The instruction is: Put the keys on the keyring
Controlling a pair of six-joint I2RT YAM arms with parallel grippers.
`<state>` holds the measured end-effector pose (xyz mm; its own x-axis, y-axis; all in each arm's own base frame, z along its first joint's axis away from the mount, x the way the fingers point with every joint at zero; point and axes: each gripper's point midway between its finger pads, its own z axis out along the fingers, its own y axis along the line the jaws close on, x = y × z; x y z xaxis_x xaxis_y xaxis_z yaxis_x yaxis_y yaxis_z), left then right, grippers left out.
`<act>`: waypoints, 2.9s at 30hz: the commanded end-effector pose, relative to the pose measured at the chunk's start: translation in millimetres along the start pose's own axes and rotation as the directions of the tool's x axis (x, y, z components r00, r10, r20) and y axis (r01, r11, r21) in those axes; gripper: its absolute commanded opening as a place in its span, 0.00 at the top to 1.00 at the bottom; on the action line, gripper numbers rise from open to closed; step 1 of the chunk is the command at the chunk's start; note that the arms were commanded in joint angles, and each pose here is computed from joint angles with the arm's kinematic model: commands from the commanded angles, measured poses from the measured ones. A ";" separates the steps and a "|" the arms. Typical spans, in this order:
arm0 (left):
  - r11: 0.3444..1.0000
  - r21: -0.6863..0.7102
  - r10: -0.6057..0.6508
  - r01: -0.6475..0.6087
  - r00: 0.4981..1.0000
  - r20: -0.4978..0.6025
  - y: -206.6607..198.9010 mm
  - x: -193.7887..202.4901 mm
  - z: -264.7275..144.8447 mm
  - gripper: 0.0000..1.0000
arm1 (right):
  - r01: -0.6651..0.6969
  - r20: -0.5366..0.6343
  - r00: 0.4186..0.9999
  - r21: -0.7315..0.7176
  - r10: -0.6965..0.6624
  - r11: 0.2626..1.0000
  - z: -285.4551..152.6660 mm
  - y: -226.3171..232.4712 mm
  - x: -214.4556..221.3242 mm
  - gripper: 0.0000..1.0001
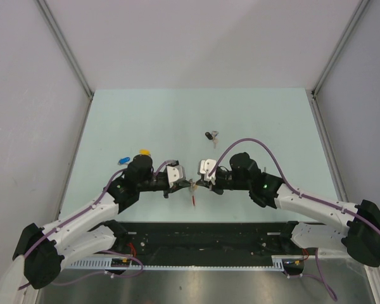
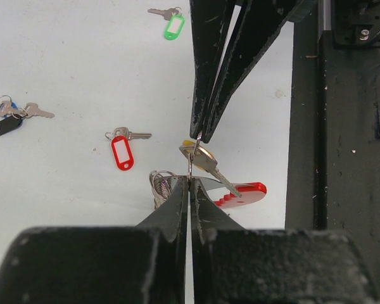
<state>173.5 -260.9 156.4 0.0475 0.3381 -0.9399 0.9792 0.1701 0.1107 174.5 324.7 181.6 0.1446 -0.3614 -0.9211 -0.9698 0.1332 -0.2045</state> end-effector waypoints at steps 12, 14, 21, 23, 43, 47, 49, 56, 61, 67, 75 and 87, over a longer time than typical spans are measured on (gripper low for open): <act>0.996 0.048 0.074 -0.075 0.997 0.021 -5.7 -10.3 -1.1 0.99 | -0.037 0.011 0.999 -0.002 0.037 0.999 1.7 -5.0 -19.0 1.00; 0.995 0.072 0.064 -0.065 0.998 0.027 -9.5 -9.4 0.6 1.00 | -0.038 0.006 0.999 -0.004 0.038 0.999 3.2 -4.3 -18.4 1.00; 0.995 0.083 0.056 -0.060 0.997 0.054 -13.0 -16.7 1.0 1.00 | -0.048 -0.038 0.998 -0.010 0.048 0.999 13.3 -4.0 -7.2 1.00; 0.995 0.083 0.055 -0.059 0.997 0.054 -13.5 -16.5 1.0 0.99 | -0.044 -0.034 0.998 -0.013 0.044 0.999 14.5 -3.8 -9.3 1.00; 0.995 0.059 0.079 -0.078 0.997 -0.001 -8.1 -4.6 4.8 1.00 | -0.056 -0.071 0.996 0.032 0.058 0.998 -11.6 1.5 -13.1 1.00; 0.995 0.056 0.080 -0.079 0.997 -0.001 -6.9 -5.6 5.1 1.00 | -0.055 -0.074 0.996 0.023 0.056 0.998 -14.1 4.3 -12.8 1.00; 0.995 0.054 0.080 -0.080 0.997 0.000 -6.5 -5.6 4.9 1.00 | -0.053 -0.073 0.996 0.018 0.054 0.998 -13.7 5.1 -13.4 1.00; 0.995 0.064 0.079 -0.079 0.997 0.004 -8.3 -6.1 5.6 1.00 | -0.046 -0.068 0.997 -0.002 0.046 0.999 -10.0 7.5 -13.3 1.00; 0.994 0.072 0.077 -0.077 0.997 0.005 -9.3 -6.1 6.2 1.00 | -0.043 -0.064 0.997 -0.009 0.043 0.999 -6.9 7.6 -13.2 1.00; 0.994 0.075 0.072 -0.073 0.997 0.008 -9.8 -6.2 6.5 1.00 | -0.040 -0.056 0.998 -0.014 0.039 0.999 -5.8 7.9 -14.8 1.00; 0.994 0.078 0.074 -0.075 0.997 0.013 -10.6 -7.9 6.2 1.00 | -0.035 -0.047 0.998 -0.023 0.034 0.999 -1.7 7.9 -15.6 1.00; 0.994 0.080 0.075 -0.077 0.997 0.017 -10.8 -8.7 6.3 1.00 | -0.033 -0.053 0.998 -0.020 0.032 0.999 -0.1 7.1 -13.3 1.00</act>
<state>162.2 -264.9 144.9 0.0688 0.3664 -0.9279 0.9889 0.0979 0.1120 161.6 318.8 167.9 0.0491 -0.4632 -0.8849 -0.9822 0.1382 -0.1269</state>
